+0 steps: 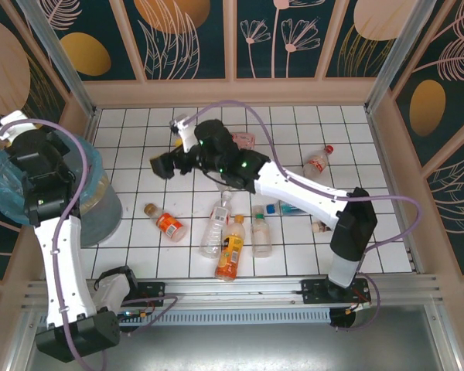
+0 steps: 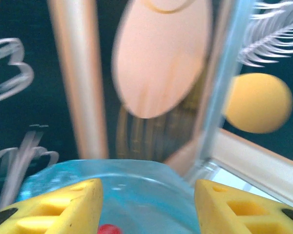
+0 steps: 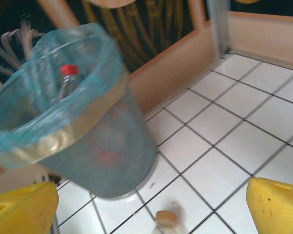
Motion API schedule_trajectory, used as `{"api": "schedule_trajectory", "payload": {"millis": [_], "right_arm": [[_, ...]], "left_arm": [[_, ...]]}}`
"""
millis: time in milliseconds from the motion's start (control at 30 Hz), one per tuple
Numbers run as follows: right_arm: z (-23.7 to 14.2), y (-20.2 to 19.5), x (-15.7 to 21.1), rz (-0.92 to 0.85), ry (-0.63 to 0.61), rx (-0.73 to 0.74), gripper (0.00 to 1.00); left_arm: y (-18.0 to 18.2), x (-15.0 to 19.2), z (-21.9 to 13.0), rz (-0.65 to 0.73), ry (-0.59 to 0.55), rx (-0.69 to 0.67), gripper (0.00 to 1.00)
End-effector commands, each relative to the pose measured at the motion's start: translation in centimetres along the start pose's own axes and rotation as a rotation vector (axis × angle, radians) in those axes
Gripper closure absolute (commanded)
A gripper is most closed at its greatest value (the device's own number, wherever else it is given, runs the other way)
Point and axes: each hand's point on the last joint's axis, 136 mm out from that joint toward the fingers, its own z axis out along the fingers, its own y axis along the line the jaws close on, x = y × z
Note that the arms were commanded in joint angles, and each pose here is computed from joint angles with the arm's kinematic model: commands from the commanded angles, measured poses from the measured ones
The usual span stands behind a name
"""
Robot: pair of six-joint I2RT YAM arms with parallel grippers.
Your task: Put the plastic bottles in the bin
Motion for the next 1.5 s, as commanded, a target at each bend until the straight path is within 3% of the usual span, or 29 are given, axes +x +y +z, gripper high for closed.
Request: {"api": "schedule_trajectory", "payload": {"millis": [0, 133, 300, 500, 700, 967, 1100, 1233, 1333, 1467], "right_arm": [[-0.8, -5.4, -0.2, 0.061, 0.052, 0.233, 0.01], [-1.8, -10.6, 2.3, 0.105, 0.208, 0.397, 0.01], [-4.3, -15.3, 7.1, 0.156, 0.368, 0.544, 0.01], [-7.3, -16.0, 10.5, 0.117, 0.457, 0.513, 0.11], [-12.7, -17.2, 15.1, 0.298, 0.483, 0.677, 0.11], [-21.0, -20.2, 20.5, 0.576, 0.477, 0.900, 0.14], [-21.5, -20.8, 20.0, 0.566, 0.440, 0.873, 0.13], [-18.5, -20.6, 17.5, 0.638, 0.365, 0.809, 0.14], [-18.5, -22.1, 17.9, 0.649, 0.381, 0.900, 0.10], [-22.6, -26.9, 16.9, 0.664, 0.281, 1.070, 0.09]], "left_arm": [[-6.2, -0.8, -2.0, -0.010, 0.029, 0.263, 0.47], [-11.3, -0.6, -3.6, 0.031, 0.061, 0.414, 0.47], [-18.7, 2.8, -5.8, 0.164, 0.141, 0.558, 0.45], [-27.7, 9.3, -10.7, 0.277, 0.277, 0.825, 0.42], [-32.5, 13.3, -15.3, 0.259, 0.382, 1.097, 0.40], [-35.2, 16.5, -20.9, 0.258, 0.489, 1.471, 0.37], [-35.7, 18.0, -20.9, 0.262, 0.533, 1.482, 0.36], [-35.9, 18.3, -18.3, 0.261, 0.518, 1.338, 0.35], [-36.0, 17.6, -17.3, 0.249, 0.477, 1.285, 0.34], [-36.4, 17.9, -17.0, 0.255, 0.464, 1.286, 0.33]]}}
